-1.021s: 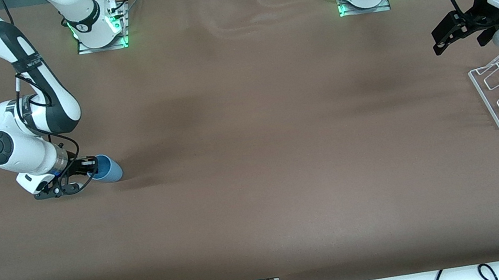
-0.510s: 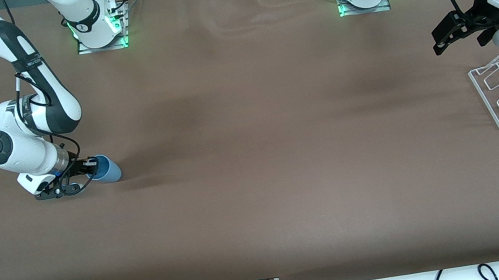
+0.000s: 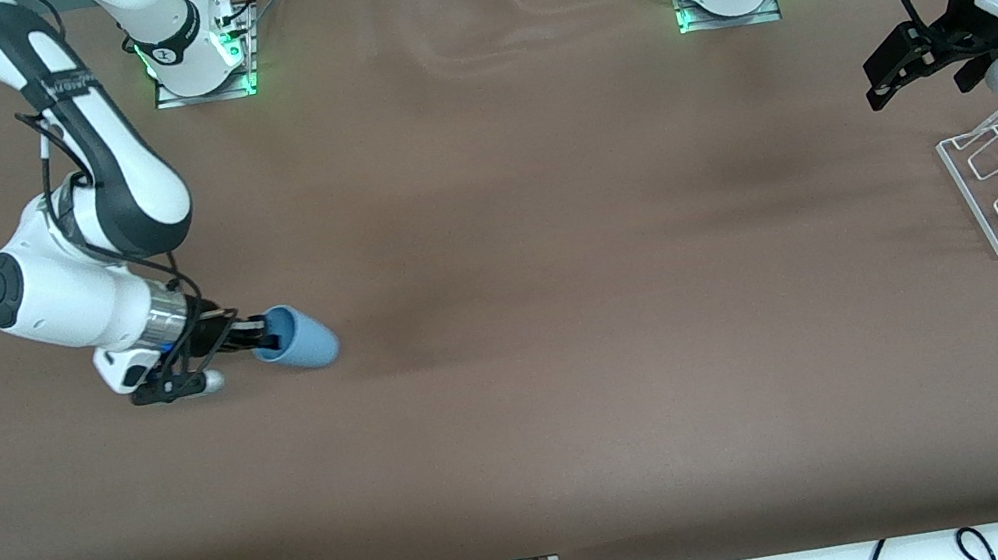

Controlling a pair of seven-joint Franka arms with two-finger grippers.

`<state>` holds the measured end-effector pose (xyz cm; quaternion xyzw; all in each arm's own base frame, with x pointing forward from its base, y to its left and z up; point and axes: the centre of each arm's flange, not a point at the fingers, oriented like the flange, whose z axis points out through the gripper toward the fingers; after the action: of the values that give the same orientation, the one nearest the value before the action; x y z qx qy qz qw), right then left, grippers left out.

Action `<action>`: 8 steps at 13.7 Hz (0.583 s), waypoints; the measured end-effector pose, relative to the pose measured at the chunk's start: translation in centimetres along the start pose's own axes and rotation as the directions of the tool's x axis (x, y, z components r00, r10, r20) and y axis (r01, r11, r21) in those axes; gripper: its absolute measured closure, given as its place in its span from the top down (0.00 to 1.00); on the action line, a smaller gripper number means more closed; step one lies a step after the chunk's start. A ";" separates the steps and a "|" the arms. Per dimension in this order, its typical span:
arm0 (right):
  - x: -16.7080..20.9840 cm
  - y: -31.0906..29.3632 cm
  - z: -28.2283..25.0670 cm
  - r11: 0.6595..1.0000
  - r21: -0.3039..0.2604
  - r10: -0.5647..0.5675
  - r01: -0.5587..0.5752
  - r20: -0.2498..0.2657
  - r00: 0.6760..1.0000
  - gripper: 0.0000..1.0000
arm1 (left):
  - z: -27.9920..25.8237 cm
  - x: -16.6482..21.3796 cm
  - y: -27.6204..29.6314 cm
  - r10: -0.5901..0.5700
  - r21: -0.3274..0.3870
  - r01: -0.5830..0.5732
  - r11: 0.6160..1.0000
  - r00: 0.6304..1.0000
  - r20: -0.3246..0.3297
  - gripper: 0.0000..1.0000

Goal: Transfer cup to left arm and place on rack
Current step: 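Lift the cup with the right gripper while the left gripper approaches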

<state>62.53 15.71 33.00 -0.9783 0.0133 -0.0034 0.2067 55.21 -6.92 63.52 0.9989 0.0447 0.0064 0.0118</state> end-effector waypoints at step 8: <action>0.9 -12.1 0.6 0.955 0.291 0.050 -0.054 0.023 0.998 0.05 | 0.0 0.1 -0.5 -0.008 0.000 0.008 1.000 1.000 0.000 1.00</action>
<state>63.77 26.97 37.32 -0.9364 0.0367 0.0078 0.3488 55.27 -6.46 63.51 0.9987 0.0489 0.0064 0.0117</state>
